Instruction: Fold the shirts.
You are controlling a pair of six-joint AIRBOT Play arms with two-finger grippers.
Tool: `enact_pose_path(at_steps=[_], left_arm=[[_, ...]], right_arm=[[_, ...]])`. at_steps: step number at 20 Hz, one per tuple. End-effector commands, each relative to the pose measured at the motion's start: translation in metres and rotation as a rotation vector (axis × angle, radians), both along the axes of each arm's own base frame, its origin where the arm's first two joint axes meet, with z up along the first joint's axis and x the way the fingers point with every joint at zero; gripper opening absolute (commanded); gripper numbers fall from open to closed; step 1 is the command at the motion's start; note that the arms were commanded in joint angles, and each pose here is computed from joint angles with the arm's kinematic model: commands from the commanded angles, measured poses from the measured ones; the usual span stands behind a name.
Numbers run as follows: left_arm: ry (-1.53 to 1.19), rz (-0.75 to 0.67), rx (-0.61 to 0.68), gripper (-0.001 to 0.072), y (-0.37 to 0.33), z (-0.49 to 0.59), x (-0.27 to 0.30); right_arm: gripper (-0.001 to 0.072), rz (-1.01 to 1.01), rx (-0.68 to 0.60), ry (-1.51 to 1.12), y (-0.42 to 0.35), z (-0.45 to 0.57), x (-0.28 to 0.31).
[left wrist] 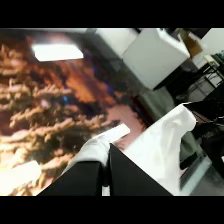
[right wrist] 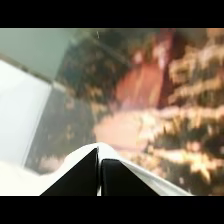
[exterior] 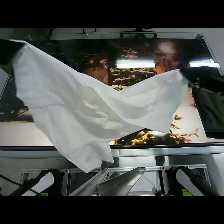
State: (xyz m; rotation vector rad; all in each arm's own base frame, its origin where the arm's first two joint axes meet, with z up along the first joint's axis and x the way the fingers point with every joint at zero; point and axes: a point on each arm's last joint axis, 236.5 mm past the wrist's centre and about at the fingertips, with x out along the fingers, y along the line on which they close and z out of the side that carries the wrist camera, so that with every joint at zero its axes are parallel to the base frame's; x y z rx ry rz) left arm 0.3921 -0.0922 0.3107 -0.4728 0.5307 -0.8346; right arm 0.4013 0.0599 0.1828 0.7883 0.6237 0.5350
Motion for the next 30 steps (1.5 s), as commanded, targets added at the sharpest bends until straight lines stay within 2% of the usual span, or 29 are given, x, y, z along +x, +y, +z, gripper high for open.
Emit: enact_pose_path(at_steps=[1, 2, 3, 4, 5, 8, 11, 15, 19, 21, 25, 30], left_arm=[[0.247, 0.033, 0.134, 0.0016, -0.016, -0.172, 0.086], [0.27, 0.077, 0.136, 0.0018, -0.01, -0.205, 0.113], [0.322, 0.104, 0.122, 0.0147, -0.003, -0.234, 0.133], [0.374, 0.101, 0.103, 0.0462, 0.004, -0.253, 0.144], [0.43, 0.08, 0.079, 0.0713, 0.011, -0.267, 0.149], [0.546, 0.014, 0.059, 0.0712, 0.04, -0.277, 0.139], [0.722, -0.001, 0.083, 0.0712, 0.07, -0.281, 0.105], [0.906, -0.089, 0.127, 0.0711, 0.053, -0.294, 0.046], [1.027, -0.132, 0.311, 0.071, 0.031, -0.325, -0.032], [1.076, -0.145, 0.343, 0.071, 0.021, -0.336, -0.07], [1.118, -0.128, 0.323, 0.071, 0.011, -0.345, -0.123], [1.115, -0.037, 0.29, 0.0709, 0.018, -0.352, -0.154]], right_arm=[[0.0022, -0.029, -0.038, 0.313, 0.025, -0.177, 0.033], [0.0056, -0.065, -0.041, 0.366, 0.022, -0.213, 0.044], [0.0244, -0.079, -0.025, 0.393, 0.02, -0.238, 0.056], [0.0355, -0.069, 0.0, 0.39, 0.019, -0.249, 0.067], [0.0362, -0.043, 0.033, 0.372, 0.017, -0.247, 0.076], [0.0361, 0.046, 0.069, 0.269, -0.001, -0.203, 0.088], [0.0361, 0.119, 0.08, 0.211, -0.024, -0.163, 0.071], [0.0362, 0.19, -0.053, 0.437, -0.044, -0.206, 0.02], [0.0362, 0.334, -0.018, 0.597, 0.003, -0.242, -0.035], [0.0361, 0.361, -0.033, 0.64, 0.023, -0.259, -0.05], [0.0361, 0.38, -0.118, 0.685, 0.041, -0.277, -0.056], [0.0361, 0.38, -0.188, 0.7, 0.057, -0.288, -0.056]])
